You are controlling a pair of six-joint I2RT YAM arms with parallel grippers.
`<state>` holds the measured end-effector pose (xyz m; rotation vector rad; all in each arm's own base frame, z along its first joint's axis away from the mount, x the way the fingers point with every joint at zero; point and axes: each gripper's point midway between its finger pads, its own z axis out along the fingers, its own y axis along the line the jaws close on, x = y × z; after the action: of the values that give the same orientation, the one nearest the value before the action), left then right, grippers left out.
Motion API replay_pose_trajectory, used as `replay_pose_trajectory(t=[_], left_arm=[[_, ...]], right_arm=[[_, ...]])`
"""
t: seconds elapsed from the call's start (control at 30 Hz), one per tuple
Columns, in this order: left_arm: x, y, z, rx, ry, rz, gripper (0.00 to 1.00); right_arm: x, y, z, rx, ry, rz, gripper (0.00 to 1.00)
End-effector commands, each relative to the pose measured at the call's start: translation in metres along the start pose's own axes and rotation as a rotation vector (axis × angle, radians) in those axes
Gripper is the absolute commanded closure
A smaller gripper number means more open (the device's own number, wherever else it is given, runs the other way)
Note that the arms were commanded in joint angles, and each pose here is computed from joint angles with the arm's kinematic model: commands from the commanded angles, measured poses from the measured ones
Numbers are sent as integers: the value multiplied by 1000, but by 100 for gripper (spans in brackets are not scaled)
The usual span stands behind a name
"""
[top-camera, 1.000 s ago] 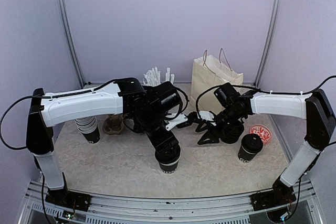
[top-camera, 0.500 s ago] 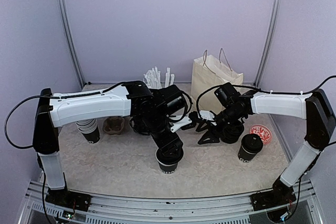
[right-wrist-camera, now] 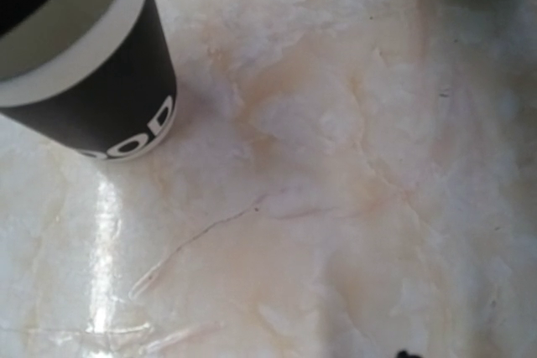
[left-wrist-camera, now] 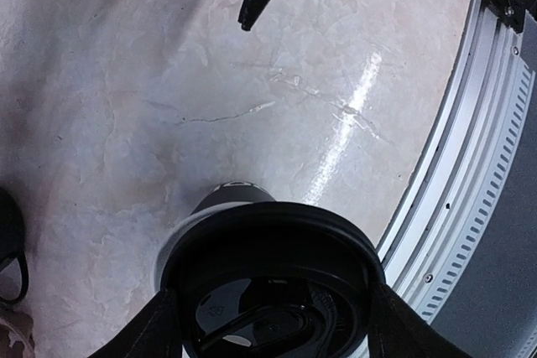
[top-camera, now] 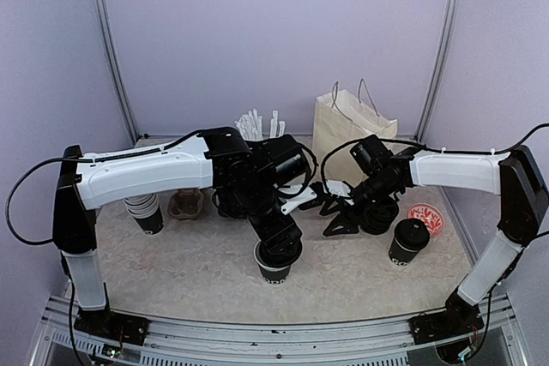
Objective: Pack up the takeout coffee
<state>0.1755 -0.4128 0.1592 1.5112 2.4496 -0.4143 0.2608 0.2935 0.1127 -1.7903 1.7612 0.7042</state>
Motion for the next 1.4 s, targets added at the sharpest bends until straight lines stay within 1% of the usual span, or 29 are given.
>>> replay_pose_trajectory(t=[0.0, 0.13, 0.47, 0.7, 1.13, 1.23, 1.37], left_arm=[[9, 5, -20, -49, 2, -22, 40], [16, 11, -14, -84, 29, -26, 40], [9, 4, 3, -37, 28, -10, 40], [12, 5, 15, -33, 48, -5, 39], [20, 9, 26, -57, 86, -5, 39], [15, 10, 22, -72, 72, 0, 40], [6, 5, 6, -73, 41, -2, 40]], right_arm=[[0, -1, -1, -13, -7, 14, 36], [0, -1, -1, -14, -8, 15, 36], [1, 0, -1, -11, -5, 15, 36], [3, 0, 1, -17, 0, 17, 36], [4, 1, 2, -22, 1, 17, 36], [4, 1, 2, -22, 2, 18, 36], [4, 1, 1, -23, 0, 19, 36]])
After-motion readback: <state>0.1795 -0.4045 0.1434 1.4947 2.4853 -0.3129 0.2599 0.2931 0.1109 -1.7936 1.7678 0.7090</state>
